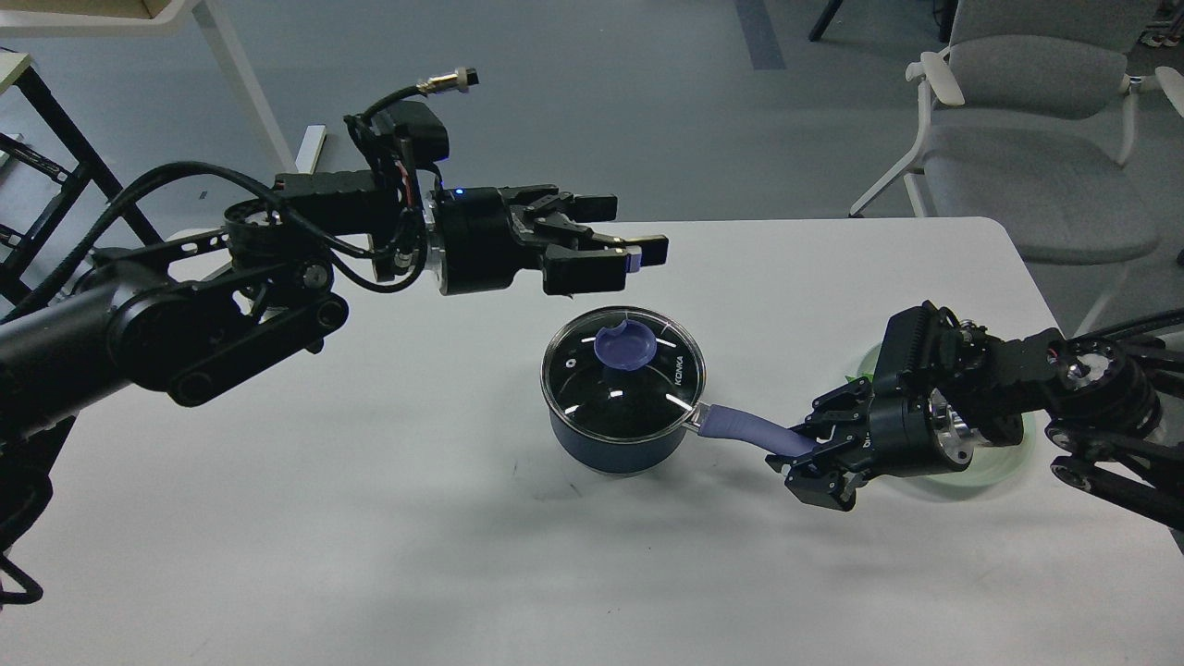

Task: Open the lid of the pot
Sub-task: 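Reach the left gripper over the pot and grasp the purple lid knob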

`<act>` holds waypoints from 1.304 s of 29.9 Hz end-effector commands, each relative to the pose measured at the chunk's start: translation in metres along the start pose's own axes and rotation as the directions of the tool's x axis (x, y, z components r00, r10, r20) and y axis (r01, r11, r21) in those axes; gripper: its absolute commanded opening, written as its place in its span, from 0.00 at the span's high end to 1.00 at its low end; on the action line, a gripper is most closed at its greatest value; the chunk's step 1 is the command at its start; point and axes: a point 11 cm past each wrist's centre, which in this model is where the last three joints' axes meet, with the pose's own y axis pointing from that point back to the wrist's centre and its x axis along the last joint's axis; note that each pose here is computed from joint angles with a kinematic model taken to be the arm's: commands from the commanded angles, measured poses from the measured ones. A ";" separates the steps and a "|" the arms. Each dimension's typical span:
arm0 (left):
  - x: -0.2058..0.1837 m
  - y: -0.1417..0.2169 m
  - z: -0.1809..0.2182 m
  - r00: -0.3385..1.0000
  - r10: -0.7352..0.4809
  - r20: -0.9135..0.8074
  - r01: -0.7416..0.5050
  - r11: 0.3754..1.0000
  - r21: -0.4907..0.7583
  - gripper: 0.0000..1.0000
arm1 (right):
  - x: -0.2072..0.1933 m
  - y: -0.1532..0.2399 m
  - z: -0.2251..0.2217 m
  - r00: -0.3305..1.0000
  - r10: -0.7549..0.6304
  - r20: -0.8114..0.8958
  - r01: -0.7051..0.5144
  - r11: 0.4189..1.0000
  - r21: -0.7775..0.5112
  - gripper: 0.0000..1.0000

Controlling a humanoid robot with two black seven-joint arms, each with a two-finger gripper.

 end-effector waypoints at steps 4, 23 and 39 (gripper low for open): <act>-0.032 -0.026 0.002 0.947 -0.177 0.266 0.182 0.983 0.007 0.01 | 0.000 0.000 -0.001 1.000 -0.001 0.001 0.001 1.000 0.002 0.69; -0.080 -0.043 -0.019 0.927 -0.255 0.275 0.247 0.967 0.063 0.01 | 0.000 0.000 -0.001 1.000 0.000 0.002 0.000 1.000 0.002 0.69; -0.098 -0.041 -0.026 0.935 -0.268 0.233 0.256 0.963 0.082 0.18 | 0.000 0.000 0.000 1.000 0.000 0.002 0.000 1.000 0.001 0.69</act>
